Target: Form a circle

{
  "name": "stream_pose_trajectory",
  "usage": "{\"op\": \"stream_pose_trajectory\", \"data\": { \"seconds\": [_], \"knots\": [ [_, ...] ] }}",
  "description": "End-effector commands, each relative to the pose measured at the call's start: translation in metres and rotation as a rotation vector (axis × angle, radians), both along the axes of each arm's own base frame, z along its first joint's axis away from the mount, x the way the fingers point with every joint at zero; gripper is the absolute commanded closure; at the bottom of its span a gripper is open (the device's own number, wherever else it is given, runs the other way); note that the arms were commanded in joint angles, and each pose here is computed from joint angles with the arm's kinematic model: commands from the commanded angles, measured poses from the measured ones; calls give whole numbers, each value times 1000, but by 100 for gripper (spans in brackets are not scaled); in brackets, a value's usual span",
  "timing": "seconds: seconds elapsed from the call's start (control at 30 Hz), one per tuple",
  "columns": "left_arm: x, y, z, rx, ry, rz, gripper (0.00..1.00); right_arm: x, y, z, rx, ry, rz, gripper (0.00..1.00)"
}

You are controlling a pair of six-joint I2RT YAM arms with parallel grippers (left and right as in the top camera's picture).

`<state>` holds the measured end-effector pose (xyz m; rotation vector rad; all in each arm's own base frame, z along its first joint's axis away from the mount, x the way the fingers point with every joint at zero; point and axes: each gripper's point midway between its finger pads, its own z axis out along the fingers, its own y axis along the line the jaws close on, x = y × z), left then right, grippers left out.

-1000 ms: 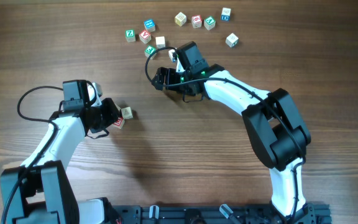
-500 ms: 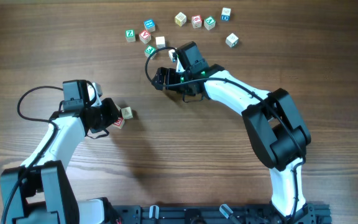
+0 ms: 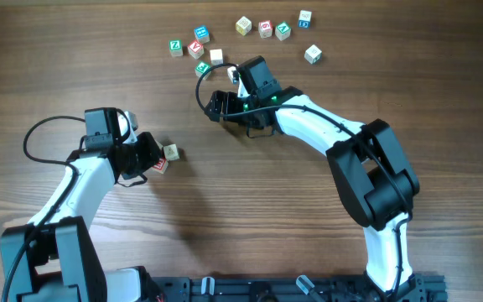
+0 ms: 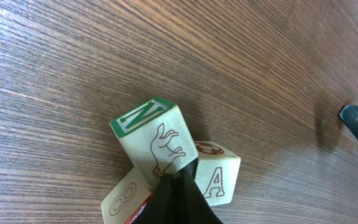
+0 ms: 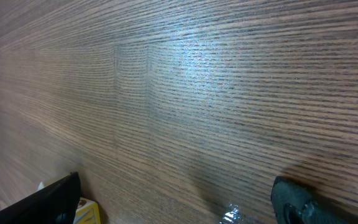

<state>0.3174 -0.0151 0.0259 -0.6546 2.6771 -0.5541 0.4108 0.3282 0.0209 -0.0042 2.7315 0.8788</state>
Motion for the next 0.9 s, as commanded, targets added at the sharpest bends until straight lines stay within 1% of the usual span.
{"op": "stream_pose_trajectory", "data": {
  "seconds": [0.0,0.53,0.73,0.87],
  "knots": [
    [4,0,2,-3,-8,3,96,-13,-38,-61,-158,95,-77,1],
    [-2,-3,0,-19,16,-2,96,-12,-38,-61,-158,95,-77,1],
    [9,2,5,1,-31,20,96,-12,-38,-61,-157,94,-78,1],
    [13,2,24,-1,-62,31,96,-12,-38,-61,-157,94,-78,1]
  ]
}}
